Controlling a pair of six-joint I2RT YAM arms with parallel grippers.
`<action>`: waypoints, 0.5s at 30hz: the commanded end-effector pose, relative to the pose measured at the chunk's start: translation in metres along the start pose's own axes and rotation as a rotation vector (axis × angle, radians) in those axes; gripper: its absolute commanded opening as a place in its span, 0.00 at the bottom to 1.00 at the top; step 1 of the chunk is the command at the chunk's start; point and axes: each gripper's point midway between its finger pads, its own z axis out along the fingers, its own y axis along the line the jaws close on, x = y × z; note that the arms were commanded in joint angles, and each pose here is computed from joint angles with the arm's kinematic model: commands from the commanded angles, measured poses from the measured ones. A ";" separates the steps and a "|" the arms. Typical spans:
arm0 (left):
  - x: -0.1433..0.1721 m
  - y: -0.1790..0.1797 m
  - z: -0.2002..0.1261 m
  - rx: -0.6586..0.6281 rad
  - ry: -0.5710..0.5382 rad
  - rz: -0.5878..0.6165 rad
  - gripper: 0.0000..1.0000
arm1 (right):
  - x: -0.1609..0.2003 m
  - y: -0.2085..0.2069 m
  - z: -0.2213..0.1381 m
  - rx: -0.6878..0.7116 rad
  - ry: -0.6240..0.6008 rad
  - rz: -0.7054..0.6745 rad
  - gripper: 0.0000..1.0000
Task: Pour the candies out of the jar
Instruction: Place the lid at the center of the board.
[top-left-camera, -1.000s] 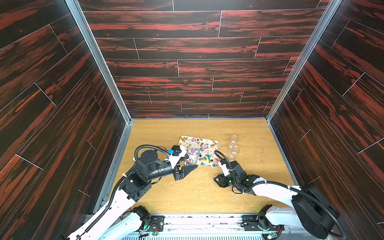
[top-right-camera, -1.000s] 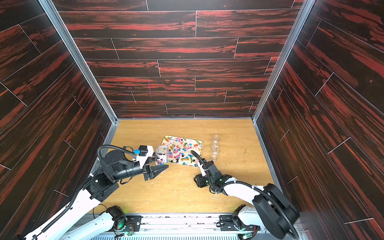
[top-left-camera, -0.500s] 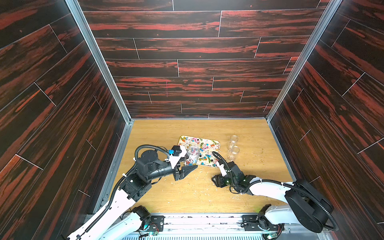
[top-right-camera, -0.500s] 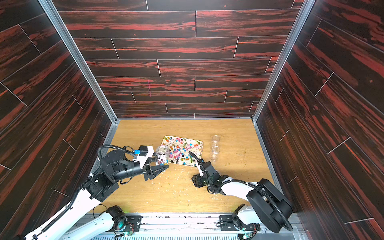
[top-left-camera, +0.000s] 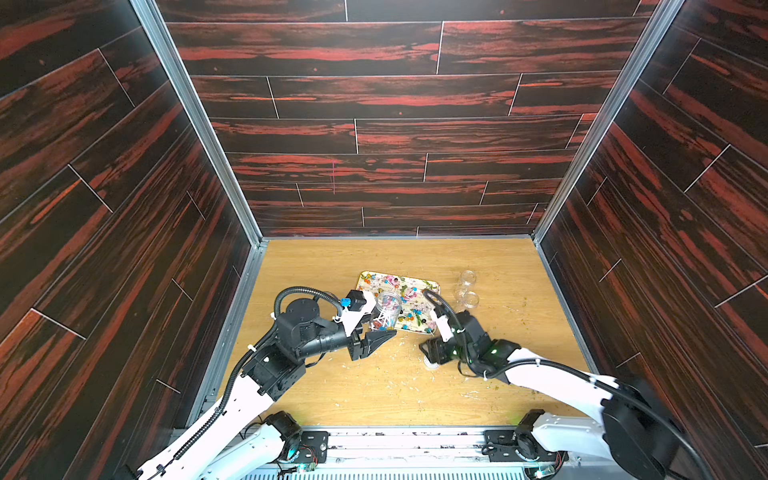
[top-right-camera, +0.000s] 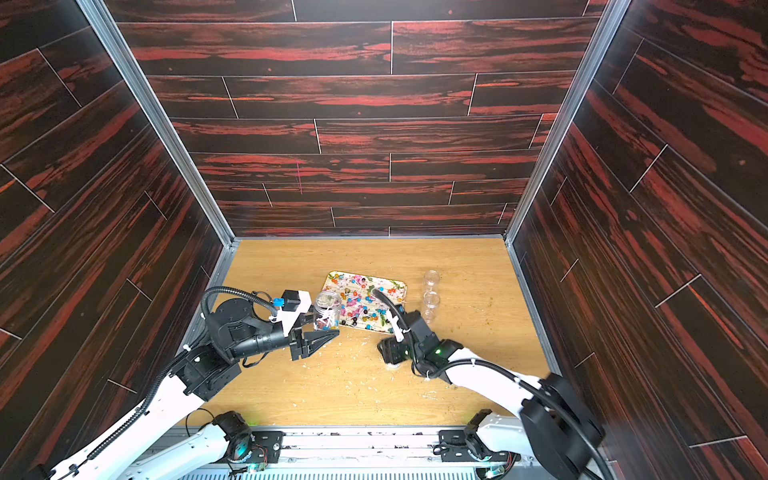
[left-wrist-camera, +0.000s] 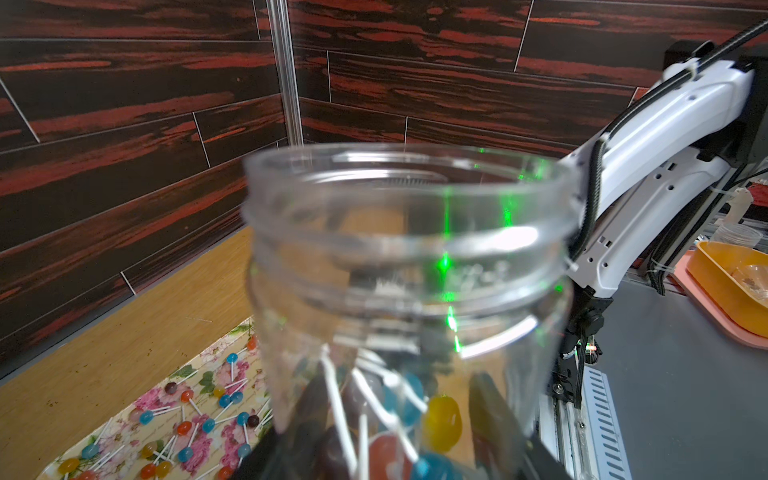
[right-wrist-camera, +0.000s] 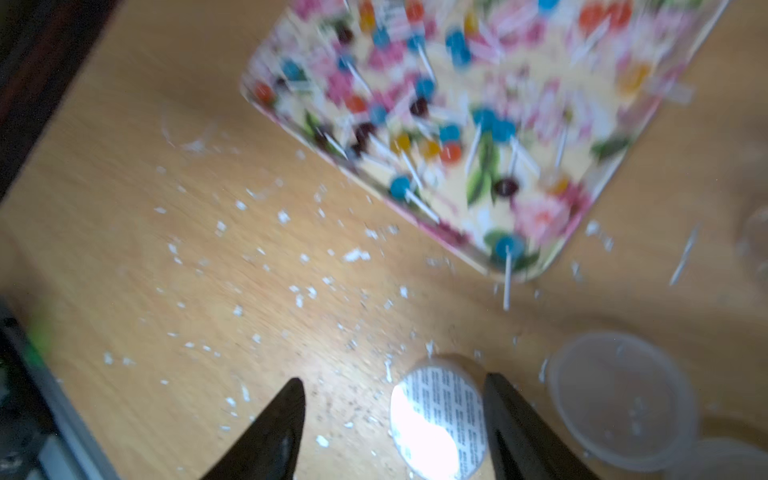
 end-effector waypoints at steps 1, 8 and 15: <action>-0.006 0.001 0.000 -0.001 -0.016 0.020 0.41 | -0.023 0.009 -0.022 0.000 -0.040 -0.039 0.71; 0.000 0.005 0.003 -0.013 0.014 0.015 0.41 | -0.062 0.020 -0.067 -0.005 -0.169 -0.022 0.71; 0.016 0.018 0.015 -0.038 0.079 -0.007 0.41 | -0.082 0.019 -0.110 0.021 -0.261 0.014 0.75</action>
